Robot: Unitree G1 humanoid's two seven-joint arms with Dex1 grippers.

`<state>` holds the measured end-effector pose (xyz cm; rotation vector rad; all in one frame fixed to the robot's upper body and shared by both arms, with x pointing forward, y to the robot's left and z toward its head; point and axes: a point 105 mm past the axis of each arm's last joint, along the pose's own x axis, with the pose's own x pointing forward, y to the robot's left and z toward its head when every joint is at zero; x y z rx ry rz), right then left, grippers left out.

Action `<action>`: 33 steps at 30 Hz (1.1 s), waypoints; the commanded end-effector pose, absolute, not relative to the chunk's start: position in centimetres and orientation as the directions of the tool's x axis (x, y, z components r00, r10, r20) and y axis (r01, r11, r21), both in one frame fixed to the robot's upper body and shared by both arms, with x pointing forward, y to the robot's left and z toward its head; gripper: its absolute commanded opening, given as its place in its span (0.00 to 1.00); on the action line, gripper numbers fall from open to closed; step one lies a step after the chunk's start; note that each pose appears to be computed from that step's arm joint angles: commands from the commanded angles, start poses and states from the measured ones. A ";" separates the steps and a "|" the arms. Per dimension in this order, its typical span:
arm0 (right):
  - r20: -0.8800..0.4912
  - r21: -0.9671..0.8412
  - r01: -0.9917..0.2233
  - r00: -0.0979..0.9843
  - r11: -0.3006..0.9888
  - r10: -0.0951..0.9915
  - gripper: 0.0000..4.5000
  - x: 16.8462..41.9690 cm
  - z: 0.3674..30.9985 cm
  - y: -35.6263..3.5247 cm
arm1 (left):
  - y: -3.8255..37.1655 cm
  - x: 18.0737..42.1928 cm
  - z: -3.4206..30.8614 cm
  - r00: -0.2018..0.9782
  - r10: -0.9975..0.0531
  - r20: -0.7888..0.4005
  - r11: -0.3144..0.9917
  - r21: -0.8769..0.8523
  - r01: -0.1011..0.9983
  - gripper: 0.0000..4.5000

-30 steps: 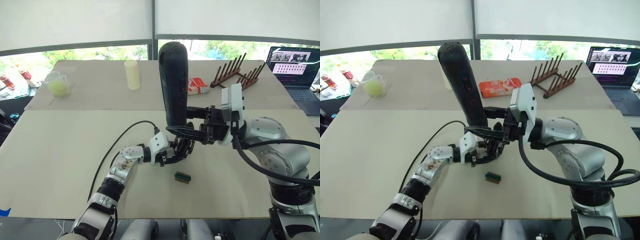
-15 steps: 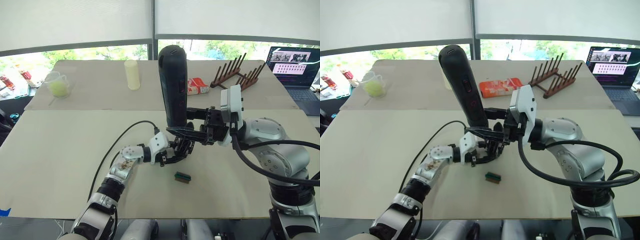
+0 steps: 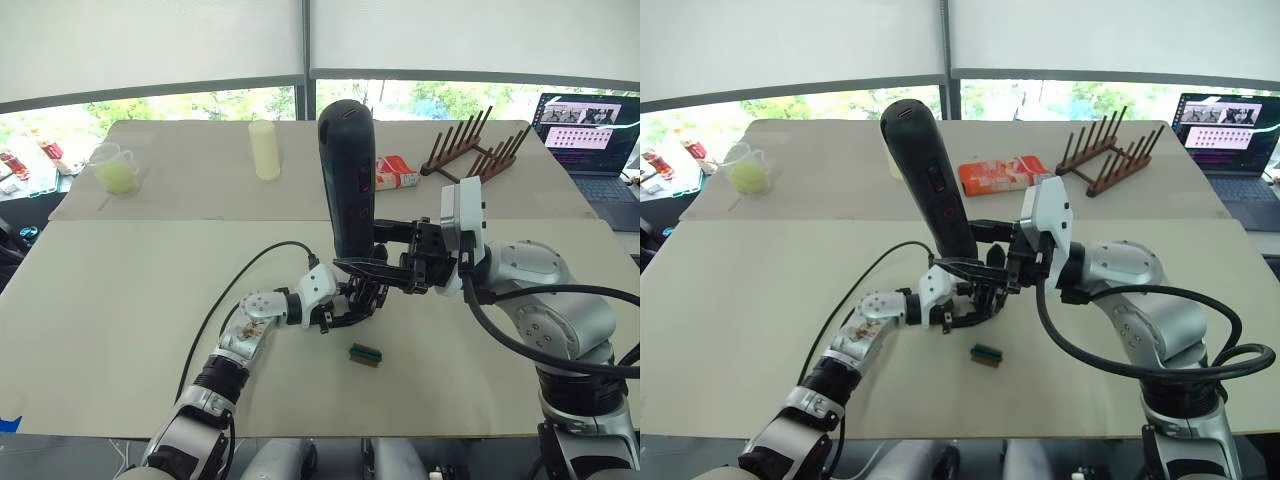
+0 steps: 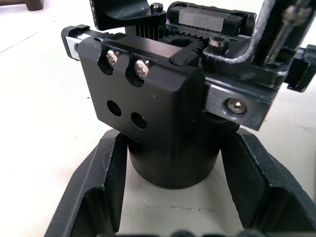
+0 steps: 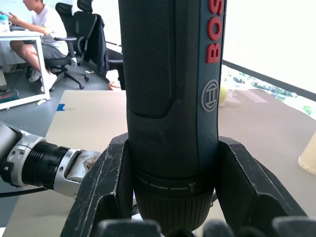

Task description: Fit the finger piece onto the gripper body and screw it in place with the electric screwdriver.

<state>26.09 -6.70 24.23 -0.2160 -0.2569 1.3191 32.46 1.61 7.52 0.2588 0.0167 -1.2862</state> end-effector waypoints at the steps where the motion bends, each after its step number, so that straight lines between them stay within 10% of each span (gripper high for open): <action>1: 0.097 -0.328 -0.914 0.219 0.239 0.971 0.42 25.8 25.1 -6.7 | 1.1 32.4 8.4 0.277 -0.952 -0.129 0.249 0.203 0.947 0.51; 33: 0.073 -0.311 -0.919 0.231 0.242 0.970 0.42 26.0 24.3 -6.9 | 1.1 32.4 8.4 0.280 -0.951 -0.130 0.250 0.205 0.946 0.51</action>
